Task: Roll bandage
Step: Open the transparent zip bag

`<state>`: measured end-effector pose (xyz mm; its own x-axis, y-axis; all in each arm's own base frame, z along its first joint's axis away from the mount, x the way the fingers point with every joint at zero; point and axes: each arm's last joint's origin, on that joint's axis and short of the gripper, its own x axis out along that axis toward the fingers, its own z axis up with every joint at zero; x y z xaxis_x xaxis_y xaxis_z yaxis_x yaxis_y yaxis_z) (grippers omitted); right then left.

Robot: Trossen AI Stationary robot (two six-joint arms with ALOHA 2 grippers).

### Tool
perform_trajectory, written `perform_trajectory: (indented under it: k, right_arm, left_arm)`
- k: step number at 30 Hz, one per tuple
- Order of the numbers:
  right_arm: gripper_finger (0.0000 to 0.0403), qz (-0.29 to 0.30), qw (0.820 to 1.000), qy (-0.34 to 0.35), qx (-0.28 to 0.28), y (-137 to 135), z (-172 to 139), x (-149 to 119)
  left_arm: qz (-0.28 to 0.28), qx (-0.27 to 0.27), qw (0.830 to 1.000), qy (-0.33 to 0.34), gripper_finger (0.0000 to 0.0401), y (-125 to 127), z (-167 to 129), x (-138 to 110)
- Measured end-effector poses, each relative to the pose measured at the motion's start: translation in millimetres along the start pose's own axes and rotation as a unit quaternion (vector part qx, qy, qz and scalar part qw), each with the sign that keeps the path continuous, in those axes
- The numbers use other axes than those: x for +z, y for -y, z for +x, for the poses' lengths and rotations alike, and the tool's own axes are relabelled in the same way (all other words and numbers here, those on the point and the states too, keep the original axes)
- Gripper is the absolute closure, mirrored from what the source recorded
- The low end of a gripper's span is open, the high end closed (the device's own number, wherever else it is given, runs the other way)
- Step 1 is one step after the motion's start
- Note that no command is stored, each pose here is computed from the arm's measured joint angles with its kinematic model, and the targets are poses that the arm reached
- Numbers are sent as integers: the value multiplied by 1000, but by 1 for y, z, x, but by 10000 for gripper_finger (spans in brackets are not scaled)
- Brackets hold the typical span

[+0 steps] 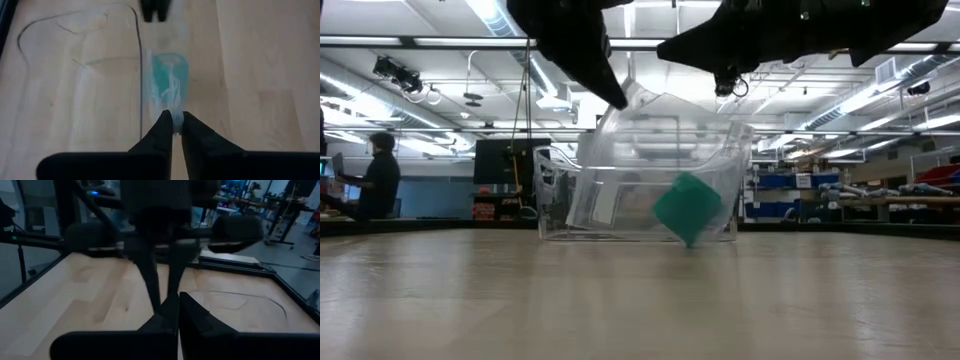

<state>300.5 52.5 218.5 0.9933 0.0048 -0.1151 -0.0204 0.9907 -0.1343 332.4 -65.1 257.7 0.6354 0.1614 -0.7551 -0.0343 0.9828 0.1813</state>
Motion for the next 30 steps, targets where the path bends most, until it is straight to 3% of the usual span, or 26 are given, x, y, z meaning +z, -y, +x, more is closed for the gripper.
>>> perform_trajectory:
  k: [5, 9, 21, 30]
  right_arm:
    - [403, 1, 1000, 6, 4, -1, 0, 1]
    - [395, 12, 999, 6, 42, -5, -1, 1]
    - [304, 4, 1000, 15, 24, -8, -1, 3]
    - [314, -14, 1000, 25, 4, -5, -1, 5]
  left_arm:
    - [-1, -2, 1000, 2, 373, 0, -1, 1]
    - [-5, -14, 1000, 14, 373, -1, -7, 10]
    - [-7, -13, 997, 74, 369, -2, -15, 29]
    - [3, -10, 995, 99, 370, -2, -17, 34]
